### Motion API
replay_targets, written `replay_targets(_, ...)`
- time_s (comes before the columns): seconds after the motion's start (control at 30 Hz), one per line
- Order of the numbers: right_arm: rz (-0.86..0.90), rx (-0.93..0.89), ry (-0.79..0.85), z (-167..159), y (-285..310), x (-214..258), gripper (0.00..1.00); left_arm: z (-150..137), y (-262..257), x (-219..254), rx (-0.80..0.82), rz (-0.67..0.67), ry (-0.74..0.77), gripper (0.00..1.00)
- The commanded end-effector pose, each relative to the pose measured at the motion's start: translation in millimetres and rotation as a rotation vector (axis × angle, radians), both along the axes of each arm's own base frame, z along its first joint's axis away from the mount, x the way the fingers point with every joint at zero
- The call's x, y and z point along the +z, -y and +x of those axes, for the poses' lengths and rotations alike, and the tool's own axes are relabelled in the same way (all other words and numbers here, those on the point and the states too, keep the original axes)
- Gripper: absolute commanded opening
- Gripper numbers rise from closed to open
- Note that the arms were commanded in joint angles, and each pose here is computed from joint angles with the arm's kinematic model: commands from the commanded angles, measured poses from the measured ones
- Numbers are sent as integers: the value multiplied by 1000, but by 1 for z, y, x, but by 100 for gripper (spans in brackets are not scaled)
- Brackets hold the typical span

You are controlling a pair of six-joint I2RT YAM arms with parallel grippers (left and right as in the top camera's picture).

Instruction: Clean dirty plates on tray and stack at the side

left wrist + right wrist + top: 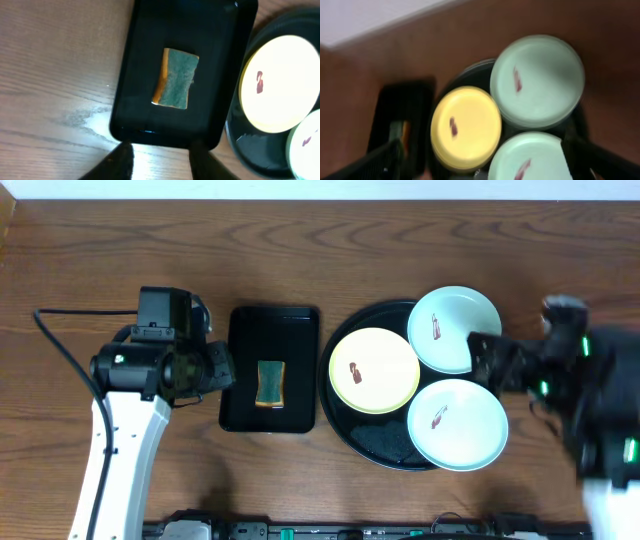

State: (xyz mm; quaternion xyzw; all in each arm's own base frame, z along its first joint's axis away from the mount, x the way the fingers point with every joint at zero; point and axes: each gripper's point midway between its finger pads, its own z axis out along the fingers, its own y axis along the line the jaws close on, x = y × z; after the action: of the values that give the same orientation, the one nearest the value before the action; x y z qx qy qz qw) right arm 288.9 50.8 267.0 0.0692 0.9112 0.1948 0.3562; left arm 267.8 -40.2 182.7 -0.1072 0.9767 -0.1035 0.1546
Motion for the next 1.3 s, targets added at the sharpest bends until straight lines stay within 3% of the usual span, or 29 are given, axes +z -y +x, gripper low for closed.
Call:
replay_targets(0.0,54,99,-117,19,-15,1,99,3,-1,-12,7,0,-35,54)
replay_targets(0.1,136,263,-161,25,-39,-1,97,8,-1,-21,7,1,-61,66)
replay_targets(0.13,174,339,-157,25,-51,-2,84,9,-1,-24,7,1,-71,68)
replay_targets(0.2,154,350,-208,27,-56,-16,74,11,-1,-30,7,2,-91,69)
replay_targets(0.43,-246,255,-435,28,-58,-93,72,20,0,-41,7,3,-111,73)
replay_targets(0.6,-404,156,-547,37,-55,-139,46,20,0,-41,7,3,-112,73)
replay_targets(0.93,-428,160,-736,44,-55,-216,46,20,0,-41,7,3,-112,73)
replay_targets(1.07,-395,187,-767,45,-66,-236,33,20,0,-41,7,3,-112,73)
replay_targets(1.27,-377,201,-807,44,-71,-256,32,20,0,-41,7,3,-113,73)
